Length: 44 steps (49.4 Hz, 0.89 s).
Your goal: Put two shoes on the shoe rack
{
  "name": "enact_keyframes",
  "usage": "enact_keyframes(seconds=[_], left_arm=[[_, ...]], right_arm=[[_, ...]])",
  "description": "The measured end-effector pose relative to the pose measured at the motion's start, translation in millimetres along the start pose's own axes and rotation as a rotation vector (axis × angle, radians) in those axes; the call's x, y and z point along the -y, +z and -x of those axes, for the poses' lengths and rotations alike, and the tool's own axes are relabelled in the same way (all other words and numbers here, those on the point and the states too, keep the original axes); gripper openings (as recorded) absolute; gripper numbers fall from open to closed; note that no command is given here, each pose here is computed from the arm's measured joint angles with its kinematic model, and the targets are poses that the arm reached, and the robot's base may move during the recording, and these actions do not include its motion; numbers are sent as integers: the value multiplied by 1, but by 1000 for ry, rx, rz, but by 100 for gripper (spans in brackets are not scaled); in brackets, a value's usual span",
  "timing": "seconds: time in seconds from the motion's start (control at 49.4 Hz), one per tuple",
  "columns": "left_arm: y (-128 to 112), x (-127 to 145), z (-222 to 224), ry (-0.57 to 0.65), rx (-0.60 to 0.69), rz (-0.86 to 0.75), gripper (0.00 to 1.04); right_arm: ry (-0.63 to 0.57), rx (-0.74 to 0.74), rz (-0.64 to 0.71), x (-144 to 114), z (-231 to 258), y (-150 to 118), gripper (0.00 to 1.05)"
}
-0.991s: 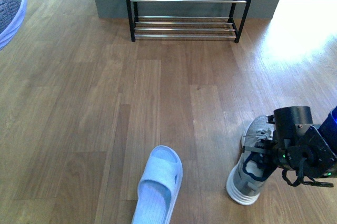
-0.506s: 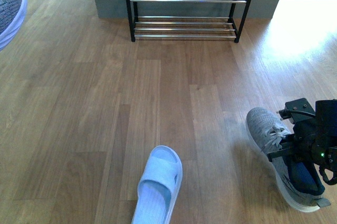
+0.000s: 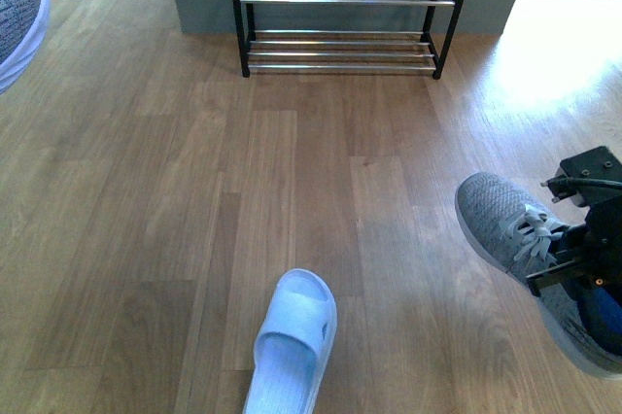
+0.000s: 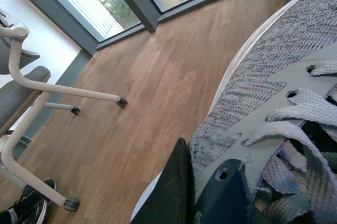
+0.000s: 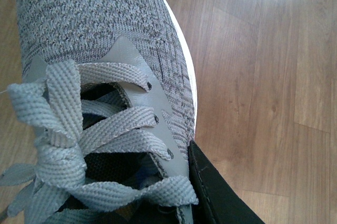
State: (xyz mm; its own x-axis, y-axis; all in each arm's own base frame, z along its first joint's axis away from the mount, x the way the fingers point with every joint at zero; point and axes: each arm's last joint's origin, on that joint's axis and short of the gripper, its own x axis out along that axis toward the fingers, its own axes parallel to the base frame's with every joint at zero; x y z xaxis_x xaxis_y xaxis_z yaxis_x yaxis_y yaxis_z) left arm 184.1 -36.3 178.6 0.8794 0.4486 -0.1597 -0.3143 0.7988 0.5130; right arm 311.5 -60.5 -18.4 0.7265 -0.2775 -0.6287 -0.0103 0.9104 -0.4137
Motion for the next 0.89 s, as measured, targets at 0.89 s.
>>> enact_keyframes(seconds=[0.89], left_arm=[[0,0,0,0,0,0,2]], right_arm=[[-31,493,-178,71,222,58,1]])
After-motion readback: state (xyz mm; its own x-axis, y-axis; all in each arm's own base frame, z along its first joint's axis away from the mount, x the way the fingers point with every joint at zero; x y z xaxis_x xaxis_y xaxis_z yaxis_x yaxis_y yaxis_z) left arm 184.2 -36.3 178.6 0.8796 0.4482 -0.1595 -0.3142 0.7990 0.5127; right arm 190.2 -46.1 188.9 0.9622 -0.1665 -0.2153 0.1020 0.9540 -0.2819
